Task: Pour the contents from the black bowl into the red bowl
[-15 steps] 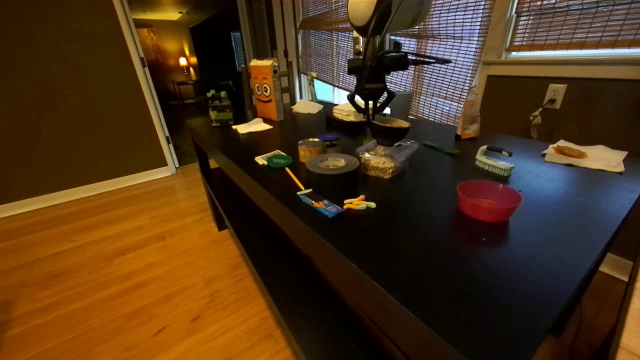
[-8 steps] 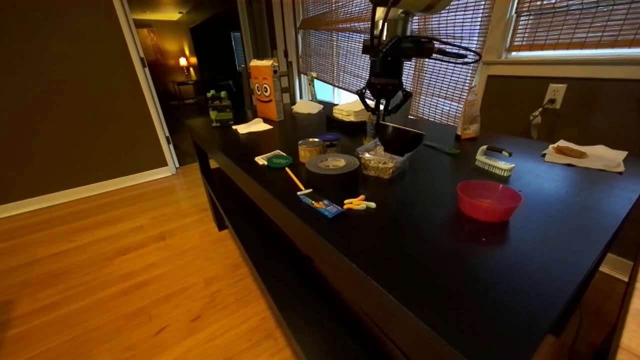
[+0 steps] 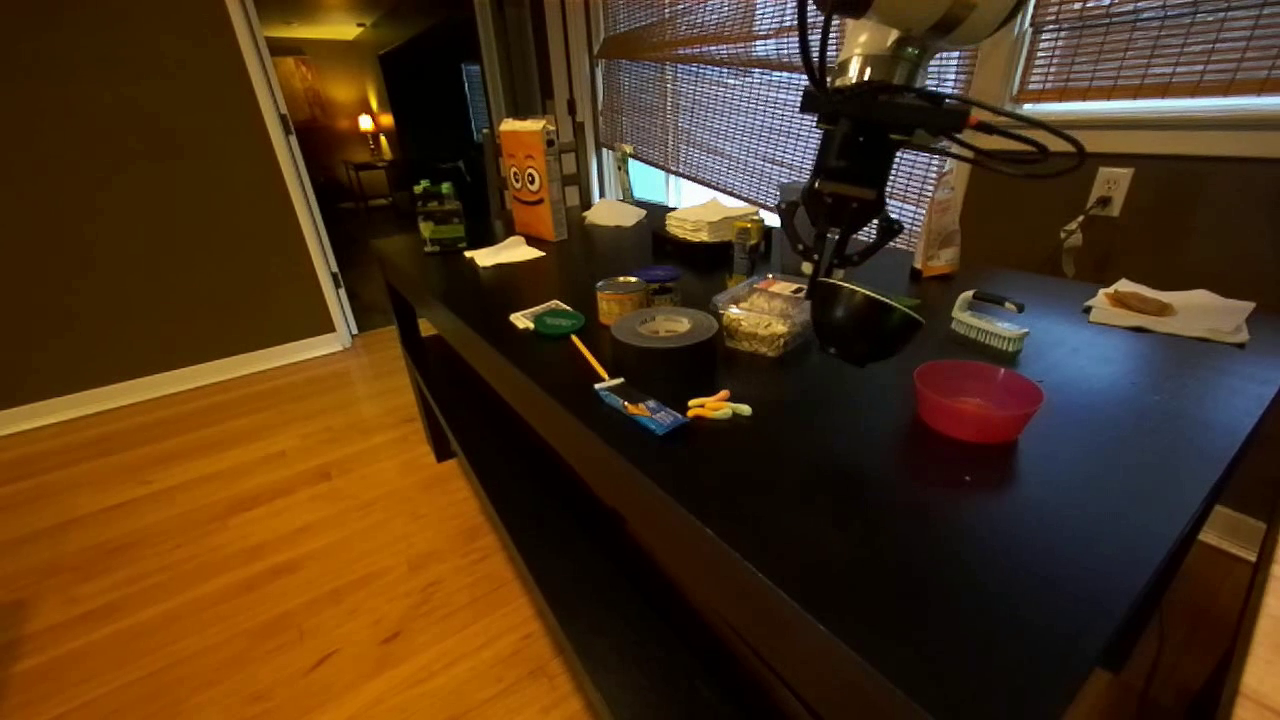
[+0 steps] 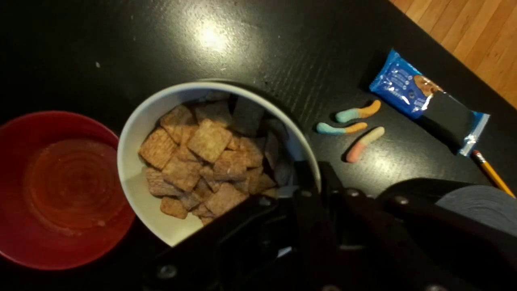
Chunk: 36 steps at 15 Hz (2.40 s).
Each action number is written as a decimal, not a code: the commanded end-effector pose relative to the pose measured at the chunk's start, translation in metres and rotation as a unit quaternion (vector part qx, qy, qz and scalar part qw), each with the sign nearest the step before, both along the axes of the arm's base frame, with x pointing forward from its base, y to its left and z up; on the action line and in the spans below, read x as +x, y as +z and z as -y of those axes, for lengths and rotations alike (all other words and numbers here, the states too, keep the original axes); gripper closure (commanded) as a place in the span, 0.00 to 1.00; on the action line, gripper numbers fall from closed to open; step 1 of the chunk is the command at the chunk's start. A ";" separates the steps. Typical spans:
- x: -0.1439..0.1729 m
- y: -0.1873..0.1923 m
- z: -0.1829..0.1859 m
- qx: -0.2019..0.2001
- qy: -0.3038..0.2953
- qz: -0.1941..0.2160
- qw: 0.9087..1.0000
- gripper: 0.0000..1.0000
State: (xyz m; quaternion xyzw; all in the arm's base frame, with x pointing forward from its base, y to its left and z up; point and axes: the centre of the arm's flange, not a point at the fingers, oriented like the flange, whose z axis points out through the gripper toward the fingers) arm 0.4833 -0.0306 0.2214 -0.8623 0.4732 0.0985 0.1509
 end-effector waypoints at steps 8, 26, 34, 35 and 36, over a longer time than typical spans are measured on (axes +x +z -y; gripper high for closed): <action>-0.060 -0.021 0.037 0.007 -0.046 -0.035 0.998 0.92; -0.083 -0.028 0.070 0.078 -0.019 -0.053 0.995 0.98; -0.085 -0.026 0.095 0.144 0.028 -0.051 0.988 0.98; -0.084 -0.026 0.097 0.155 0.035 -0.053 0.986 0.98; -0.082 -0.025 0.099 0.164 0.042 -0.055 0.984 0.98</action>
